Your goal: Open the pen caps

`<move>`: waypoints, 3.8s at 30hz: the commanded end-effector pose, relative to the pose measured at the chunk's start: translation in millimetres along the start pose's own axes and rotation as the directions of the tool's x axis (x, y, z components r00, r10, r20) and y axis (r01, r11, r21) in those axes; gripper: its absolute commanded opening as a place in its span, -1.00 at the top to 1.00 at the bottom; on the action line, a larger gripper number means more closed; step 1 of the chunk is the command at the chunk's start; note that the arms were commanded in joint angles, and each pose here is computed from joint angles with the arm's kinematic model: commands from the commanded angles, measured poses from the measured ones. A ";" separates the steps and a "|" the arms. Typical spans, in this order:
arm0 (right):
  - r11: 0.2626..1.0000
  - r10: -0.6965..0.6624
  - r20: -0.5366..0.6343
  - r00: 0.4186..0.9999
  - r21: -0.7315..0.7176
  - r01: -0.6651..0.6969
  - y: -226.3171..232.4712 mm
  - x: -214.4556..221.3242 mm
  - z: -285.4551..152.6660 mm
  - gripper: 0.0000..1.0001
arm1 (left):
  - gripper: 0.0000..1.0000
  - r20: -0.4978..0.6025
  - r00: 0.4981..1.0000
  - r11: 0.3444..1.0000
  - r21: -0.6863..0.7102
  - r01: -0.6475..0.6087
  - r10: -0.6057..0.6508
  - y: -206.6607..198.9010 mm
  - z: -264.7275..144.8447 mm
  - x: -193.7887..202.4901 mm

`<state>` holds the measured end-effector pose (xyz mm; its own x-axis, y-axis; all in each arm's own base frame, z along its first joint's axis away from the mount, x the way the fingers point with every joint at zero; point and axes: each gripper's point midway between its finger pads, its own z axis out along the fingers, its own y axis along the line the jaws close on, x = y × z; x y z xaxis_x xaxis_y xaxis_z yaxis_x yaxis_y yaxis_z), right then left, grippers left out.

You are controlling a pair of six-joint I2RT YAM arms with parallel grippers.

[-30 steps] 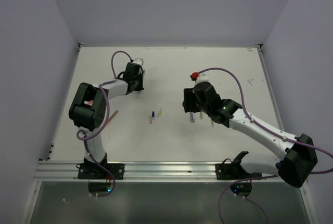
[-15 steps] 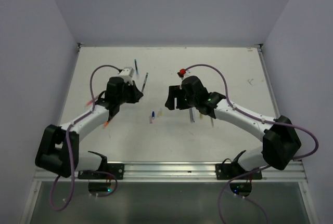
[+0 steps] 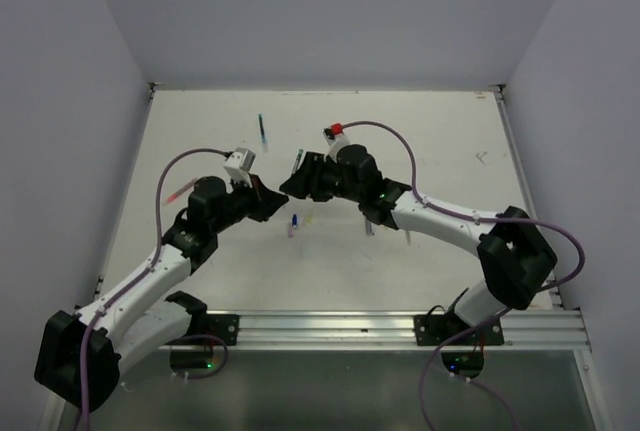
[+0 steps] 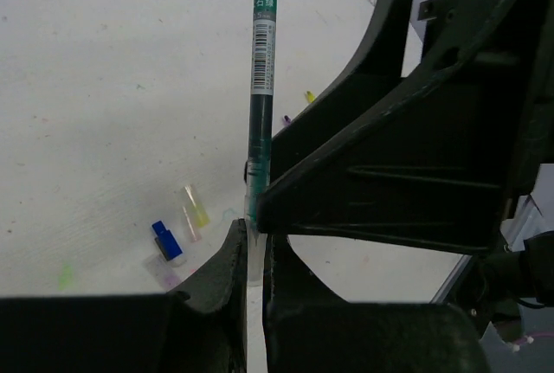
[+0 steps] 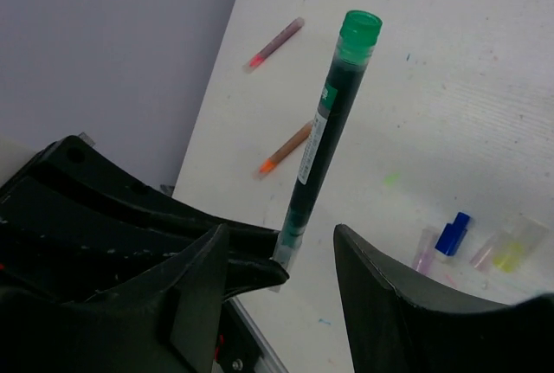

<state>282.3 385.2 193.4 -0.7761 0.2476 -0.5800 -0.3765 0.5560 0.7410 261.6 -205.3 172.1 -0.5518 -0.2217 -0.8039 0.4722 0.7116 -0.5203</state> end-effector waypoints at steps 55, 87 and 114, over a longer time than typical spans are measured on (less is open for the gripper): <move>0.704 -0.005 -0.012 1.000 -0.710 -0.005 88.8 5.2 -48.1 1.00 | -0.05 0.064 0.988 0.832 0.549 0.081 -0.138 -91.5 -53.1 16.7; 0.854 -0.063 -0.022 0.998 -0.518 0.043 76.9 18.0 -16.9 0.25 | 1.00 0.140 0.979 0.863 0.502 0.059 -0.148 -85.1 -44.5 -1.2; 0.894 -0.135 -0.009 0.991 0.431 0.126 -31.1 -19.7 6.6 1.00 | 1.00 0.229 0.966 0.989 0.064 -0.136 0.118 -36.1 -13.9 -20.4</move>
<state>287.3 417.1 227.9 -0.7405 0.2163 -0.6362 -0.4276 0.5786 0.6945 235.5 -222.5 203.6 -0.4296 -0.3259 -0.8422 0.5810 0.6142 -0.5340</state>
